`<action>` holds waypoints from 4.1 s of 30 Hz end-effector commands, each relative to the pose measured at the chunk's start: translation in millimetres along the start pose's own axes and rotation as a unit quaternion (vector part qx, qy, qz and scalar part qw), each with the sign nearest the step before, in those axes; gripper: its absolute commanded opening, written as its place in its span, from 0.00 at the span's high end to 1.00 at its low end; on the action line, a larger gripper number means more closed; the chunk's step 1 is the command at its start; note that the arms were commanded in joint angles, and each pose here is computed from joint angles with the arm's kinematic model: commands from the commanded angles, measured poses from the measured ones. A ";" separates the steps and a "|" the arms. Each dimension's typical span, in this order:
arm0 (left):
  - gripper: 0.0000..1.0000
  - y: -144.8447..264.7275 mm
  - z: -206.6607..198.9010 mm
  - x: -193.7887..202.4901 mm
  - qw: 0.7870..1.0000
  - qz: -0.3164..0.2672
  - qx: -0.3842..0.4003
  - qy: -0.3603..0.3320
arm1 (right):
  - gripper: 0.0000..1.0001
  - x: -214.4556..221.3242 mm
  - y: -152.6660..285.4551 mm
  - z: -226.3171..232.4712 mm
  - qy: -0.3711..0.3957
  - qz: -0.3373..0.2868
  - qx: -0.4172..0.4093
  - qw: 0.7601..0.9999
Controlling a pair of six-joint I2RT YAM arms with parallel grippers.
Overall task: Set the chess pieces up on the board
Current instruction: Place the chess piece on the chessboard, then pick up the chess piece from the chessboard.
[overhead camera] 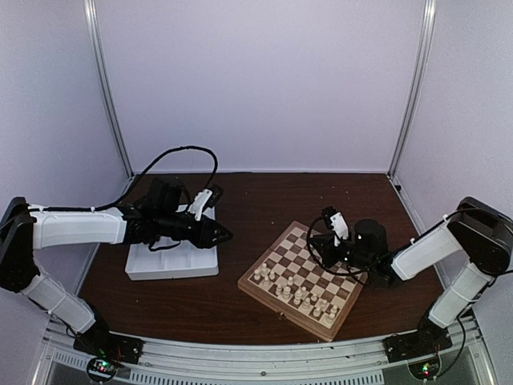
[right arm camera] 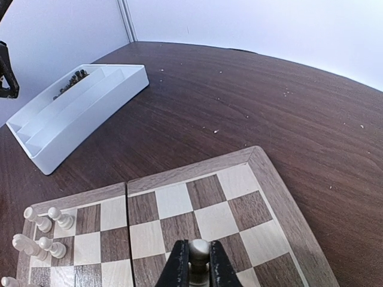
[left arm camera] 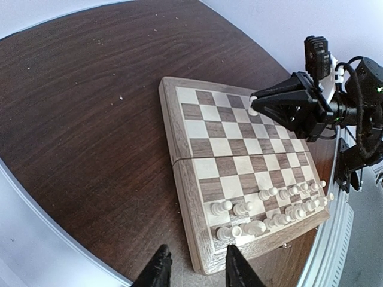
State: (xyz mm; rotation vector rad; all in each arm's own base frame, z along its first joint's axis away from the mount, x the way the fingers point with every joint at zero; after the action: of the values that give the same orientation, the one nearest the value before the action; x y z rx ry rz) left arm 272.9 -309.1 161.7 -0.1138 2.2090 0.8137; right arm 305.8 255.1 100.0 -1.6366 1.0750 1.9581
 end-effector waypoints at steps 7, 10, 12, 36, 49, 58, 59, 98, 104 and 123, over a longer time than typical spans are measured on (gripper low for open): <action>0.68 -1.3 -2.0 -16.5 1.000 -0.017 0.001 -0.016 | 0.91 12.2 3.9 4.6 -0.007 -0.022 -0.019 1.000; 0.68 -1.9 -1.9 -16.2 1.000 -0.016 0.002 -0.016 | 0.90 18.8 6.2 5.7 -0.012 -0.016 -0.021 1.000; 0.68 -2.5 -1.0 -15.7 1.000 -0.015 0.001 -0.015 | 0.89 24.4 6.7 5.8 -0.012 -0.007 -0.022 1.000; 0.68 -4.2 -0.9 -13.0 1.000 -0.010 0.004 -0.012 | 0.81 62.9 27.9 3.9 -0.020 0.059 -0.010 0.998; 0.68 -2.5 -1.0 -13.8 1.000 -0.013 0.002 -0.013 | 0.66 57.3 31.1 5.1 -0.015 0.052 -0.012 0.998; 0.68 -1.9 0.6 -9.0 1.000 -0.003 -0.002 -0.010 | 0.56 26.5 51.0 1.6 0.005 0.085 0.002 0.996; 0.68 -1.8 0.3 -9.6 1.000 -0.005 -0.002 -0.011 | 0.50 21.7 54.8 0.9 0.007 0.088 0.006 0.996; 0.68 -2.3 0.6 -9.6 1.000 -0.006 -0.001 -0.009 | 0.70 19.7 40.2 5.3 -0.042 0.506 -0.011 0.862; 0.68 -3.2 1.1 -8.8 1.000 -0.005 -0.001 -0.010 | 0.71 25.5 36.5 4.6 -0.041 0.508 -0.011 0.860; 0.68 -2.3 3.2 -6.3 1.000 -0.004 -0.006 -0.009 | 0.78 34.3 23.2 3.1 -0.041 0.512 -0.011 0.858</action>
State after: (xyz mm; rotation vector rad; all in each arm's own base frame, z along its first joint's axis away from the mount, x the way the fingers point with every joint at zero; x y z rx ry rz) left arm 273.3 -309.5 151.5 -0.0886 2.2208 0.8455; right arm 269.5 234.2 73.1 -0.9743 2.1876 2.6021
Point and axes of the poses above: each gripper's point midway between its finger pads, its own y axis back along the fingers, its own z axis along the line the jaws close on, x = y × z, the point moved 1 cm from there along y, back along the fingers, and after that the axes turned 8 degrees about y, right-handed, at the moved point
